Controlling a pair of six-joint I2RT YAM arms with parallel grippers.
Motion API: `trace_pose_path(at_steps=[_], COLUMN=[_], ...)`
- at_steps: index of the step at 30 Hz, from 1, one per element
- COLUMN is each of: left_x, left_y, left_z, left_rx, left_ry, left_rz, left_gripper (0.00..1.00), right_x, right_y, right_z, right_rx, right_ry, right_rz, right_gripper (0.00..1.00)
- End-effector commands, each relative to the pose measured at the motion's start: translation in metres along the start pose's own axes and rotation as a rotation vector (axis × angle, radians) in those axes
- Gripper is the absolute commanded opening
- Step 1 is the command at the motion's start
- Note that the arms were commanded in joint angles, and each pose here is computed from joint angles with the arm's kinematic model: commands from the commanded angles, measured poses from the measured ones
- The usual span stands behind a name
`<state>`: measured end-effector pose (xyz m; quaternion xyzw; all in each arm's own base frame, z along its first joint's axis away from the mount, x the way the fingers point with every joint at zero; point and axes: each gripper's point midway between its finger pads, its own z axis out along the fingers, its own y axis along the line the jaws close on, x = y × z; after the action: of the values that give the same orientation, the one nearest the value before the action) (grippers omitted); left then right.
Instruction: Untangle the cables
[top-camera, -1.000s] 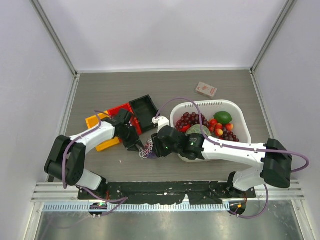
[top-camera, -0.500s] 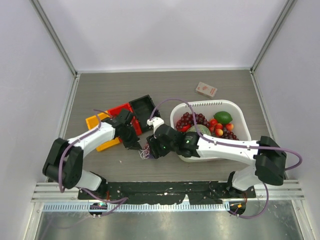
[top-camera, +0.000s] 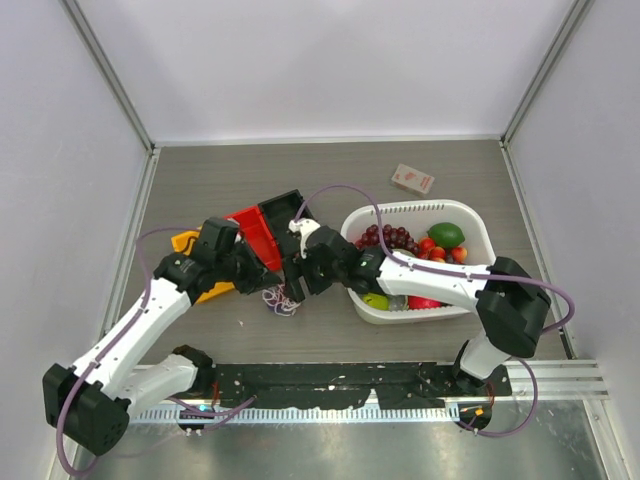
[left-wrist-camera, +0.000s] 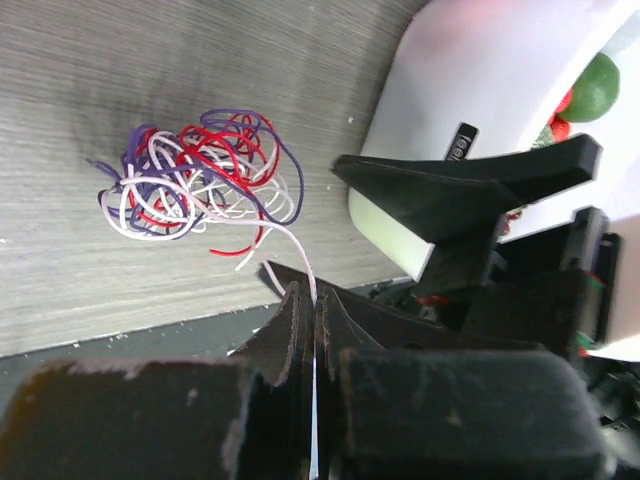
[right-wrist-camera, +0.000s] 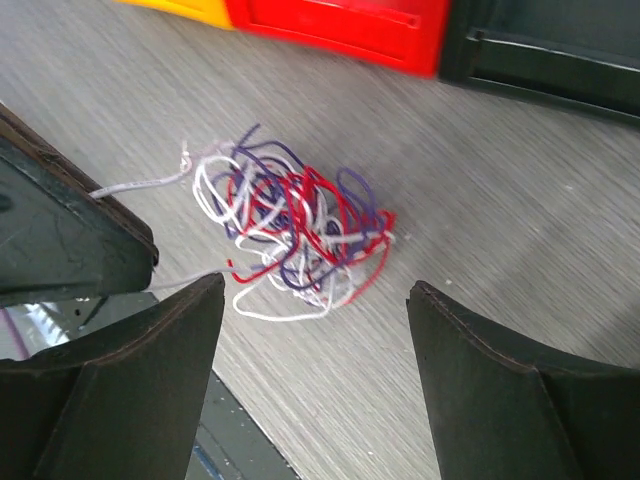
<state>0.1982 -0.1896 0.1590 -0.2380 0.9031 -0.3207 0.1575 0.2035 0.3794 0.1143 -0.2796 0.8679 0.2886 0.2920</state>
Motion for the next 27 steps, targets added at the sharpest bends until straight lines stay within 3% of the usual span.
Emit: trace_pose_path(at_steps=[1, 6, 16, 22, 27], left_x=[0.002, 0.001, -0.005, -0.020, -0.021], left_y=[-0.036, -0.067, -0.092, -0.153, -0.182], left_z=[-0.031, -0.053, -0.083, -0.139, -0.176], left_rx=[0.093, 0.178, 0.255, 0.422, 0.517], left_ry=[0.019, 0.027, -0.016, -0.087, -0.104], left_rz=[-0.013, 0.001, 0.007, 0.034, 0.020], left_gripper=[0.00, 0.00, 0.00, 0.00, 0.00], right_x=[-0.041, -0.040, -0.019, -0.018, -0.032], right_y=[0.042, 0.042, 0.023, 0.020, 0.019], right_z=[-0.005, -0.014, -0.003, 0.007, 0.010], right_rx=[-0.176, -0.186, -0.129, -0.128, -0.118], right_ry=[-0.131, -0.163, -0.121, -0.153, -0.216], right_rz=[-0.031, -0.005, 0.028, 0.035, 0.039], right_gripper=[0.79, 0.85, 0.78, 0.75, 0.79])
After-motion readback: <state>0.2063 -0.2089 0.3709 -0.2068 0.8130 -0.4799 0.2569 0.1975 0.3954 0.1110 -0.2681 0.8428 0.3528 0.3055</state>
